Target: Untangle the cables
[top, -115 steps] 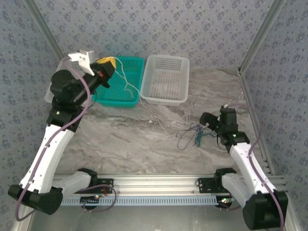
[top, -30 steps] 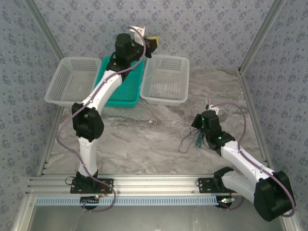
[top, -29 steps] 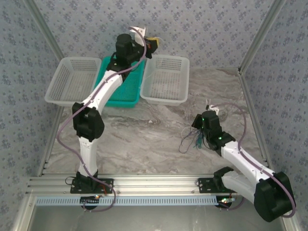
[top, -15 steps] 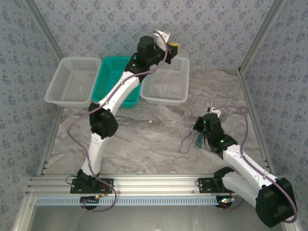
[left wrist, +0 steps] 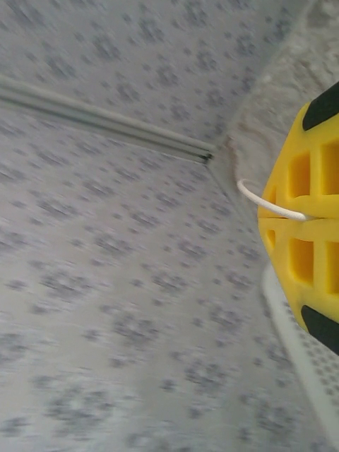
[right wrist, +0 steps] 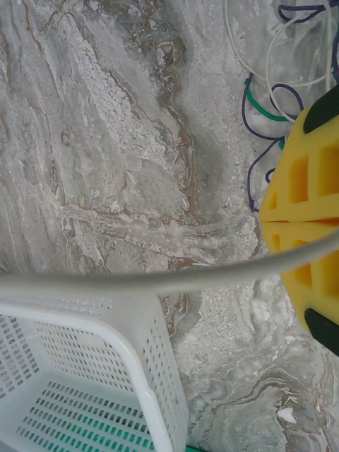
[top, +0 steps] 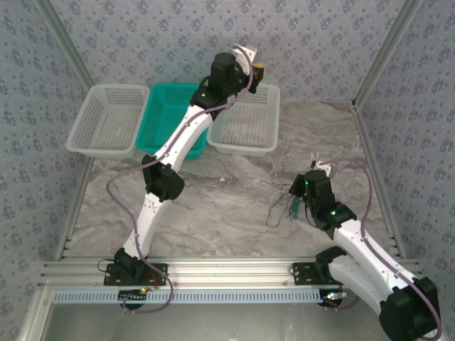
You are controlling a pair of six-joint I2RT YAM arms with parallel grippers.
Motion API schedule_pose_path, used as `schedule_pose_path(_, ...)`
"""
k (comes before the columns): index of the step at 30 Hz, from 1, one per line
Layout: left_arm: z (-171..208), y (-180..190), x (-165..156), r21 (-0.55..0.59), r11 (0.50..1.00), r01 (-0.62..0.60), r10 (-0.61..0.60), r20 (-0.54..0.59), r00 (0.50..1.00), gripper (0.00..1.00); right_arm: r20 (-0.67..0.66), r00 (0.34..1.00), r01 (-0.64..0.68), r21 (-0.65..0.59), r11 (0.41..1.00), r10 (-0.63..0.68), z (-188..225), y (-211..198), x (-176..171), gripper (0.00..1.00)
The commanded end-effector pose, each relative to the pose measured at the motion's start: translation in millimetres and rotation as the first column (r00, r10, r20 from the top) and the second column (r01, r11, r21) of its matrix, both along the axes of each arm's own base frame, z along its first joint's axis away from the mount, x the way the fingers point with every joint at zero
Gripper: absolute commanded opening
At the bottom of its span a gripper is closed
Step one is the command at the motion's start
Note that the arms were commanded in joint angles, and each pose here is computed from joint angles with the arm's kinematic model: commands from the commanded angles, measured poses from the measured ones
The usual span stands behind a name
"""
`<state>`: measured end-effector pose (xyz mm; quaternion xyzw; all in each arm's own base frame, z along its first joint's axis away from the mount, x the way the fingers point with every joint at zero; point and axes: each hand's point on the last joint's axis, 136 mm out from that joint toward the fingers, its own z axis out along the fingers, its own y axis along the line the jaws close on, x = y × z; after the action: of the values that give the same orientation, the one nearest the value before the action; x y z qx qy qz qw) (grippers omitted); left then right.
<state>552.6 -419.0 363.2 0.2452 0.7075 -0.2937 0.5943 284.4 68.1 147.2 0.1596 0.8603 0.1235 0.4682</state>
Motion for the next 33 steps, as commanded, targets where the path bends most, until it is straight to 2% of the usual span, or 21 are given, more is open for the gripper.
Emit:
schedule_pose_path(1, -43.7, 11.5, 19.2, 0.08, 0.993, -0.081, 0.086, -0.057, 0.995, 0.0, 0.001, 1.0, 0.026, -0.02, 0.999, -0.026, 9.2, -8.0, -2.7, 0.0)
schedule_pose_path(7, -87.0, 53.6, 44.0, 0.124, 0.964, -0.234, 0.255, -0.191, 0.948, 0.0, 0.001, 0.999, 0.038, -0.02, 0.999, -0.038, 7.8, -12.3, -7.5, 0.0)
schedule_pose_path(10, -116.3, 63.2, 45.3, 0.178, 0.952, -0.249, 0.286, -0.231, 0.93, 0.0, -0.001, 0.999, 0.04, -0.009, 0.999, -0.04, 5.0, -11.6, -7.0, 0.0)
schedule_pose_path(12, -134.5, 77.2, 47.0, 0.228, 0.924, -0.307, 0.359, -0.24, 0.902, 0.0, 0.001, 0.999, 0.037, -0.006, 0.999, -0.037, 4.9, -10.3, -5.7, 0.0)
schedule_pose_path(14, -150.3, 100.4, 49.0, 0.277, 0.873, -0.401, 0.467, -0.241, 0.851, 0.0, 0.0, 0.999, 0.035, -0.005, 0.999, -0.035, 6.0, -9.7, -4.4, 0.0)
schedule_pose_path(16, -156.8, 119.2, 49.3, 0.272, 0.844, -0.462, 0.525, -0.248, 0.814, 0.0, -0.002, 0.999, 0.033, -0.004, 0.999, -0.033, 7.3, -9.0, -3.6, 0.0)
schedule_pose_path(18, -156.6, 127.0, 47.0, 0.212, 0.859, -0.465, 0.509, -0.268, 0.818, 0.0, -0.002, 0.999, 0.033, -0.005, 0.999, -0.033, 8.0, -8.7, -3.1, 0.0)
schedule_pose_path(21, -141.9, 100.3, 32.2, 0.093, 0.945, -0.314, 0.327, -0.266, 0.907, 0.26, -0.001, 0.999, 0.04, 0.012, 0.999, -0.04, 9.4, -7.7, -1.7, 0.0)
schedule_pose_path(24, -118.3, 84.0, 10.3, 0.062, 0.97, -0.234, 0.242, -0.2, 0.949, 0.54, 0.004, 0.999, 0.037, 0.03, 0.999, -0.037, 14.7, -4.7, 1.0, 0.0)
schedule_pose_path(26, -88.5, 79.3, -6.1, 0.017, 0.978, -0.206, 0.207, -0.139, 0.969, 0.67, 0.013, 1.0, 0.024, 0.036, 0.999, -0.025, 23.5, -2.2, 2.8, 0.0)
schedule_pose_path(30, -34.3, 74.6, -35.7, -0.057, 0.989, -0.135, 0.132, -0.049, 0.99, 0.81, 0.044, 0.999, -0.002, 0.058, 0.998, -0.001, 44.1, 3.8, 6.3, 0.0)
schedule_pose_path(33, -3.8, 69.5, -63.8, -0.074, 0.995, -0.066, 0.066, -0.006, 0.998, 0.85, 0.065, 0.997, -0.034, 0.038, 0.999, 0.032, 57.6, 7.7, 9.5, 0.0)
